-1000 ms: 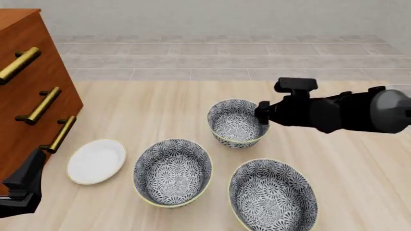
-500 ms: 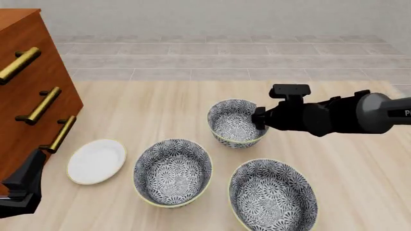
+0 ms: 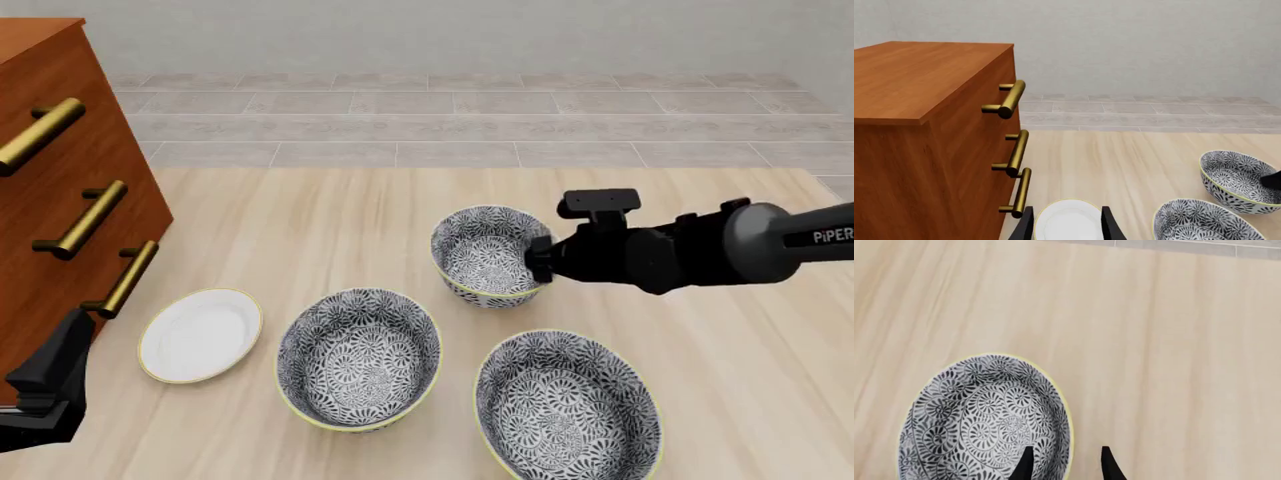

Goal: Stack the bowl at the front on the bowl in the middle.

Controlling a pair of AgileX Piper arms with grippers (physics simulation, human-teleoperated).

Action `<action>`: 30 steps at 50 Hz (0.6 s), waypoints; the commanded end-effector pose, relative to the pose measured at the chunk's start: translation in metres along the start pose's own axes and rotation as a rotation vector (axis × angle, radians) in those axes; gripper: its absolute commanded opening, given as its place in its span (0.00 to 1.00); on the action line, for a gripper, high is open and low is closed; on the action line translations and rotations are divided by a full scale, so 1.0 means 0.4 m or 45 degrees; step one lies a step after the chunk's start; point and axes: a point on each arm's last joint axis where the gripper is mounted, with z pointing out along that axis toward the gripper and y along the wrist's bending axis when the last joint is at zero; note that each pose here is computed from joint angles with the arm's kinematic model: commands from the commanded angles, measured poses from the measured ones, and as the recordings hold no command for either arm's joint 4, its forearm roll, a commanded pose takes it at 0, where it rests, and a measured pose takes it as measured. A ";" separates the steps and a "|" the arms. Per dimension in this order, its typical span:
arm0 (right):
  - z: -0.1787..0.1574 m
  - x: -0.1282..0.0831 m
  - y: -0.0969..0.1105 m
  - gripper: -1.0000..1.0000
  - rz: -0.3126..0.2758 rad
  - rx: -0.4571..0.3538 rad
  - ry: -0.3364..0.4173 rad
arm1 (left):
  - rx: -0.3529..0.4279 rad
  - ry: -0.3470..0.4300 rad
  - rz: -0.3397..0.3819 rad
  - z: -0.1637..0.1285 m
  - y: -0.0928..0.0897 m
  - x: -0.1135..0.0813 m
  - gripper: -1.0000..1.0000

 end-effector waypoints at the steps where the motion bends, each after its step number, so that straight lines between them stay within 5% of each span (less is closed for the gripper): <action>1: 0.018 0.017 -0.009 1.00 -0.024 0.008 0.012 | -0.001 -0.002 -0.001 0.000 0.000 0.000 1.00; 27: 0.021 0.021 0.005 1.00 -0.049 -0.007 0.014 | 0.000 -0.004 -0.004 -0.002 0.000 -0.001 1.00; 28: 0.018 0.019 0.010 0.00 -0.046 -0.012 0.011 | -0.001 -0.003 -0.004 -0.001 0.000 -0.001 1.00; 30: 0.015 0.017 0.014 0.00 -0.044 -0.016 0.009 | -0.001 -0.005 -0.004 -0.002 0.000 -0.001 1.00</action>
